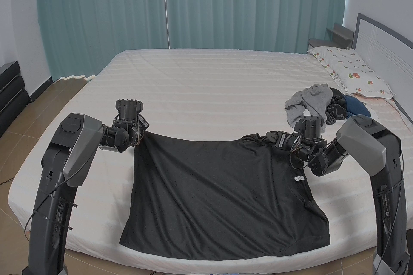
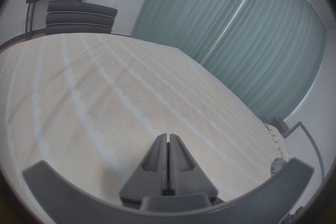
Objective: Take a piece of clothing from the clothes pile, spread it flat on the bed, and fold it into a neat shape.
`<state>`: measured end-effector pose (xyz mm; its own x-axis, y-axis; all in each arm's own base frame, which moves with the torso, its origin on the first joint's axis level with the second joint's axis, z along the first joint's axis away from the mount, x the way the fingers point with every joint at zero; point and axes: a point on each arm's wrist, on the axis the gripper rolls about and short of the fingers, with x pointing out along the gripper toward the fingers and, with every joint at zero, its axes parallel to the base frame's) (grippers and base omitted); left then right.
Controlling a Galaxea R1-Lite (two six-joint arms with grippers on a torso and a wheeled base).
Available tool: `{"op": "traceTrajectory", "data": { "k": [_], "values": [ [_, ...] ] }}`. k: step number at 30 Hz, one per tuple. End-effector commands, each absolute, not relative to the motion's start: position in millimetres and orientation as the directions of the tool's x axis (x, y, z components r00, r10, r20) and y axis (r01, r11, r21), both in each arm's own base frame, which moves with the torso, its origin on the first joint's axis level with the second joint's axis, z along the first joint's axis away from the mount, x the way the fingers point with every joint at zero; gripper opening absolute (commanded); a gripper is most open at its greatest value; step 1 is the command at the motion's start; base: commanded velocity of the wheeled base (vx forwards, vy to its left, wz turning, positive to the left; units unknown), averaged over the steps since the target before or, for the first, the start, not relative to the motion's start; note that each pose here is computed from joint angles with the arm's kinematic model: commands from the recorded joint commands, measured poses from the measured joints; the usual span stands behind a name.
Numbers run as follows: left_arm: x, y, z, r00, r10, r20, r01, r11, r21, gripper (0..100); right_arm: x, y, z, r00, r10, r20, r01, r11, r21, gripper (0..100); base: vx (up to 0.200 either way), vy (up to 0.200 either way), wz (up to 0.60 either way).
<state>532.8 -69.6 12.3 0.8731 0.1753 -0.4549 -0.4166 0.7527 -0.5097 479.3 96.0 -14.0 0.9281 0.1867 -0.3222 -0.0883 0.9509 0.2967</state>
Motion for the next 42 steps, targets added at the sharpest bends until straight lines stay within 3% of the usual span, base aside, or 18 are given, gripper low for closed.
{"op": "traceTrajectory", "data": {
  "k": [1,4,5,25,33,34,35,36,42],
  "values": [
    [532.4,-69.7,14.3,0.874,0.175,-0.454,-0.416,0.752,-0.511,0,488.4,96.9,-46.2,0.922,0.173,-0.346,-0.086,0.964,0.252,100,0.000,0.000,0.00],
    [531.8,-70.5,13.3,0.870,0.174,-0.460,-0.419,0.752,-0.508,0,495.3,97.2,-55.8,0.926,0.158,-0.344,-0.080,0.970,0.230,100,0.000,0.000,0.00],
    [531.7,-70.4,12.9,0.870,0.174,-0.462,-0.420,0.752,-0.507,0,495.3,97.2,-55.8,0.926,0.158,-0.344,-0.080,0.970,0.230,0,0.000,0.000,0.00],
    [536.2,-71.1,16.7,0.891,0.171,-0.421,-0.397,0.746,-0.535,0,548.5,46.8,-5.0,0.998,-0.005,-0.061,0.024,0.949,0.313,0,0.000,0.000,0.00],
    [537.9,-70.5,18.8,0.896,0.170,-0.410,-0.391,0.739,-0.549,0,549.9,47.6,-12.3,0.998,-0.011,-0.066,0.031,0.948,0.315,0,0.000,0.000,0.00],
    [538.0,-70.5,19.2,0.897,0.170,-0.408,-0.391,0.737,-0.551,100,550.1,46.8,-15.3,0.997,-0.012,-0.070,0.034,0.949,0.315,0,0.000,0.000,0.00],
    [538.1,-70.6,17.5,0.896,0.171,-0.411,-0.393,0.738,-0.549,100,550.1,46.0,-17.2,0.997,-0.013,-0.075,0.035,0.949,0.314,0,0.000,0.000,0.00],
    [538.0,-71.4,16.6,0.895,0.166,-0.414,-0.391,0.739,-0.549,100,549.8,45.9,-21.6,0.997,-0.013,-0.082,0.038,0.948,0.315,100,0.000,0.000,0.00],
    [537.5,-69.7,14.1,0.890,0.171,-0.423,-0.400,0.738,-0.543,100,543.5,44.6,-16.9,0.994,-0.014,-0.108,0.056,0.920,0.389,100,0.000,0.000,0.00]
  ]
}}
